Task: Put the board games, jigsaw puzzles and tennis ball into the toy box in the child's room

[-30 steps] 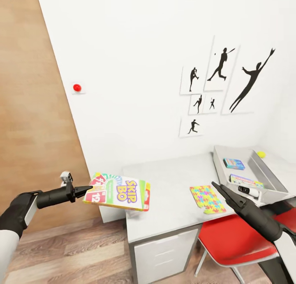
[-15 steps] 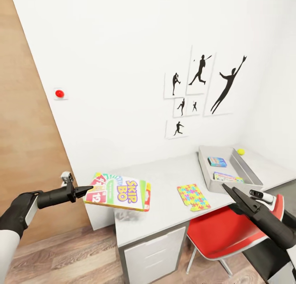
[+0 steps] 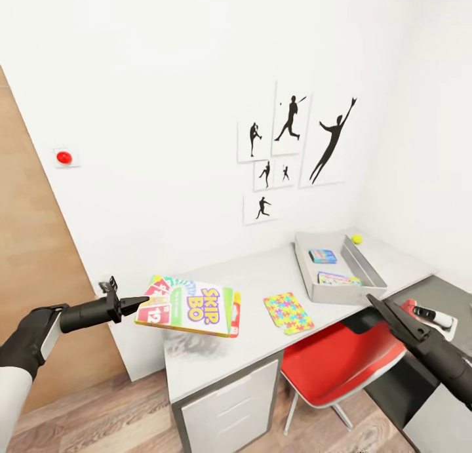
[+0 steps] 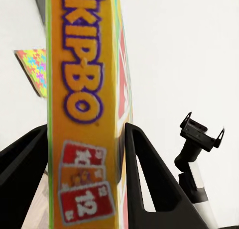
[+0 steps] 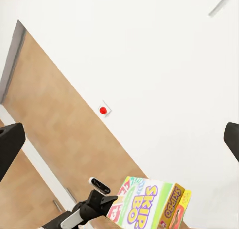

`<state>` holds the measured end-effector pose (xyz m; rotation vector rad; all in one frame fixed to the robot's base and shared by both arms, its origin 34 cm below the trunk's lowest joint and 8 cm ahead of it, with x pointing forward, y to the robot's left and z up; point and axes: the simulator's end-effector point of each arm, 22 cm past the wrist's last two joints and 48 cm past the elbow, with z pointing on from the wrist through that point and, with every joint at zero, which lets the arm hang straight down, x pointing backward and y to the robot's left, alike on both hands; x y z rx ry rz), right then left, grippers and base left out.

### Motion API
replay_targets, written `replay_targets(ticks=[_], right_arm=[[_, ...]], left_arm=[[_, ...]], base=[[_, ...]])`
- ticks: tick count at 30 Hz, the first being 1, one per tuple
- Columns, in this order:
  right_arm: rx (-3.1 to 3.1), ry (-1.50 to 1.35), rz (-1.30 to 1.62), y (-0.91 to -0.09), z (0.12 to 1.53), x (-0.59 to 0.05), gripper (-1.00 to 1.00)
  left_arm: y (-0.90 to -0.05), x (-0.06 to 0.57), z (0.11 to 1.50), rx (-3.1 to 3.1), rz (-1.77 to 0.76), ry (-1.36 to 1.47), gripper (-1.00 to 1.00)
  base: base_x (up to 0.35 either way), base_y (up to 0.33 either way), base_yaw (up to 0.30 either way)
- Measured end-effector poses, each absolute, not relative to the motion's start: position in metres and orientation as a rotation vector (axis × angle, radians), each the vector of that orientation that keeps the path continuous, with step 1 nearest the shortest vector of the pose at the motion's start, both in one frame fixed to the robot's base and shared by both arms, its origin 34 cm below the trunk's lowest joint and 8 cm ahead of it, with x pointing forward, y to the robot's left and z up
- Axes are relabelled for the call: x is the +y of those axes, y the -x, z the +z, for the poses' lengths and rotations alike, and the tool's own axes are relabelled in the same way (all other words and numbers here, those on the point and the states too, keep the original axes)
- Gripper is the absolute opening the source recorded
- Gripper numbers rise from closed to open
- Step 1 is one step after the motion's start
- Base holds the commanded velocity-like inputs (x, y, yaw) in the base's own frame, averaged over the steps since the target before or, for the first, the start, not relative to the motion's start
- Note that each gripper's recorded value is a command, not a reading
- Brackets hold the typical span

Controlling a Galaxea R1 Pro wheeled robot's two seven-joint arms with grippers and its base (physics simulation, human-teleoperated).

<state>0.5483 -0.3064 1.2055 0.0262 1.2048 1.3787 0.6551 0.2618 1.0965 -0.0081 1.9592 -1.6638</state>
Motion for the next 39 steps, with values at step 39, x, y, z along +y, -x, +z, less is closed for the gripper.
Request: replay_targets(ticks=[39], right_arm=[[1.186,-0.014,1.356,-0.543,1.215,-0.31,1.0]], left_arm=[[-0.653,0.263,1.11,1.922,-1.638,-0.036,-1.0]], base=[[0.135,-0.169,-0.068]])
